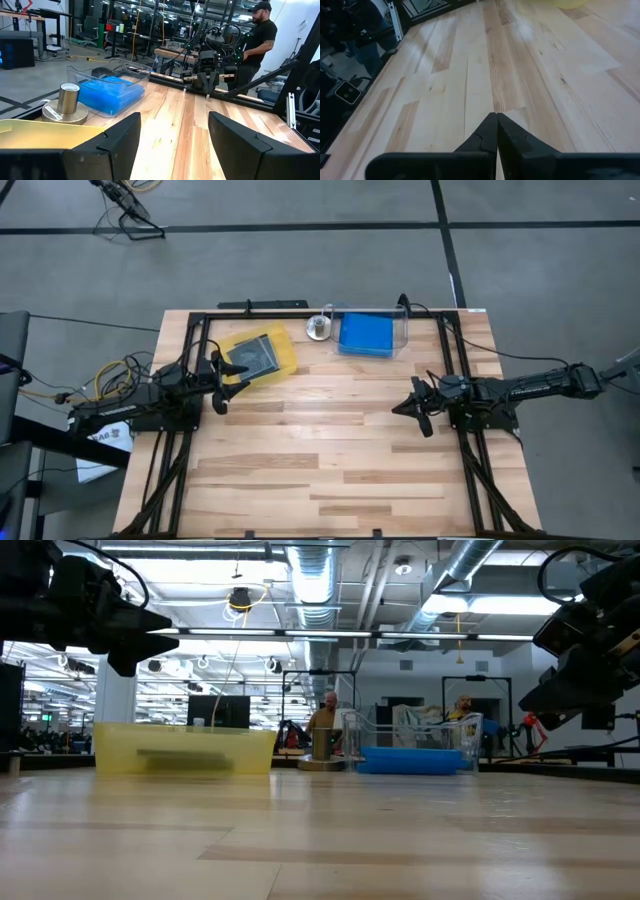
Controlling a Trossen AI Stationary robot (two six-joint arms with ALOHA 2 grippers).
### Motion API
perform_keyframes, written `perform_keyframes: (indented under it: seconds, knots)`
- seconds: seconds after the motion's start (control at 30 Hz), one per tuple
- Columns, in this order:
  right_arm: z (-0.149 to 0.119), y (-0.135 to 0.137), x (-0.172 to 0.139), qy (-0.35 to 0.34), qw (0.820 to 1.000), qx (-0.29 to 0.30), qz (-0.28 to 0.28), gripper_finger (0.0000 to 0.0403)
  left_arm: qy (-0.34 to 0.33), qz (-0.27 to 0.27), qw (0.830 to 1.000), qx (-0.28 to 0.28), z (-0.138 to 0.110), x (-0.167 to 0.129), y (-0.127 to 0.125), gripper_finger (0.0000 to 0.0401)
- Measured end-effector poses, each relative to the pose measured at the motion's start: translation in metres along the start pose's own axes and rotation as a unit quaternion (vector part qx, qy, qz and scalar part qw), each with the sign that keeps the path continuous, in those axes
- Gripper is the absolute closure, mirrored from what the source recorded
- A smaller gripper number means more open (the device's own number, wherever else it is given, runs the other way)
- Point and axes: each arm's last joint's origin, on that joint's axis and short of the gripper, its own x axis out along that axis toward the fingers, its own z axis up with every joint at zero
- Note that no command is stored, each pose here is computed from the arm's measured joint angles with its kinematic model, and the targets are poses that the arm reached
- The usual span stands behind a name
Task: Pick & place jewel cases by type
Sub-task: Return to Home Position
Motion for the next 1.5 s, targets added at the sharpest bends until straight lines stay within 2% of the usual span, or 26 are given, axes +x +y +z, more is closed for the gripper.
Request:
perform_keyframes:
  seconds: [1.5]
  knots:
    - [-0.0001, 0.0000, 0.0000, 0.000, 1.000, 0.000, 0.000, 0.0403, 0.001, 0.001, 1.000, 0.000, -0.0001, 0.0000, 0.0000, 0.0175]
